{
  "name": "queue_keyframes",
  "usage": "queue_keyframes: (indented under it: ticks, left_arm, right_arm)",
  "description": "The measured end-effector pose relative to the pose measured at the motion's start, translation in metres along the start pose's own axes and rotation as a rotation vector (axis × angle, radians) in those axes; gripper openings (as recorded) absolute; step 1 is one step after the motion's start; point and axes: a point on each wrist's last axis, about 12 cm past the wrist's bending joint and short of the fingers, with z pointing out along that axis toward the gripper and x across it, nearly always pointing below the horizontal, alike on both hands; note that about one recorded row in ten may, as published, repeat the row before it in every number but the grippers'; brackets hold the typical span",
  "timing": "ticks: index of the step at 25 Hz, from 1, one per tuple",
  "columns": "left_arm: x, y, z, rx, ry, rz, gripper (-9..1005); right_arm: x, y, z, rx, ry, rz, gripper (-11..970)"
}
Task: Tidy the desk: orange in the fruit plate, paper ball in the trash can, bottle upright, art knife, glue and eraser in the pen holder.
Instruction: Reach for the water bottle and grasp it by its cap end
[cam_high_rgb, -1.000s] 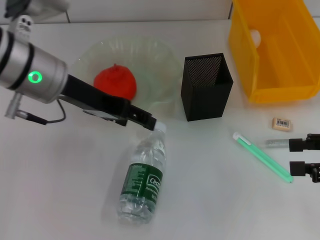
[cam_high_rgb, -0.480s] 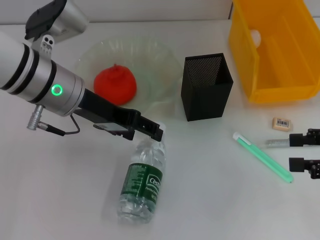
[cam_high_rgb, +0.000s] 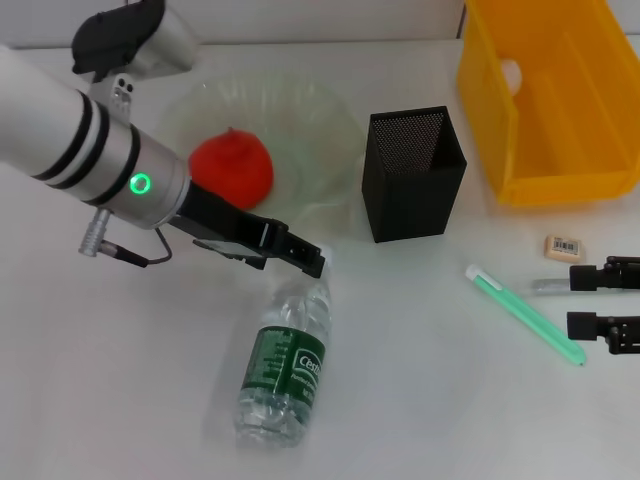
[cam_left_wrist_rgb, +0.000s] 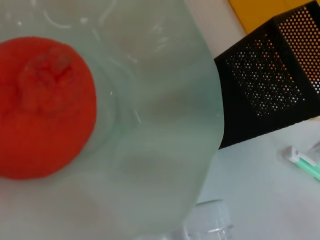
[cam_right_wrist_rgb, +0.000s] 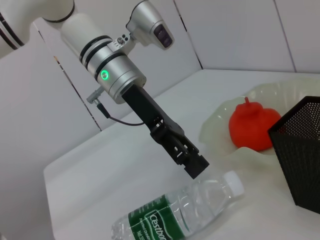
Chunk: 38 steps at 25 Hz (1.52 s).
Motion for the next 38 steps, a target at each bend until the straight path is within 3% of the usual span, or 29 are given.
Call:
queue_keyframes:
  ticks: [26, 38]
  left_arm:
    - [-0.020, -0.015, 0.031, -0.074, 0.007, 0.099, 828]
    - [-0.022, -0.016, 0.032, -0.081, -0.006, 0.109, 826]
  right_arm:
    - [0.006, -0.004, 0.004, 0.043, -0.001, 0.029, 728]
    - [0.004, -0.006, 0.005, 0.051, 0.001, 0.028, 727]
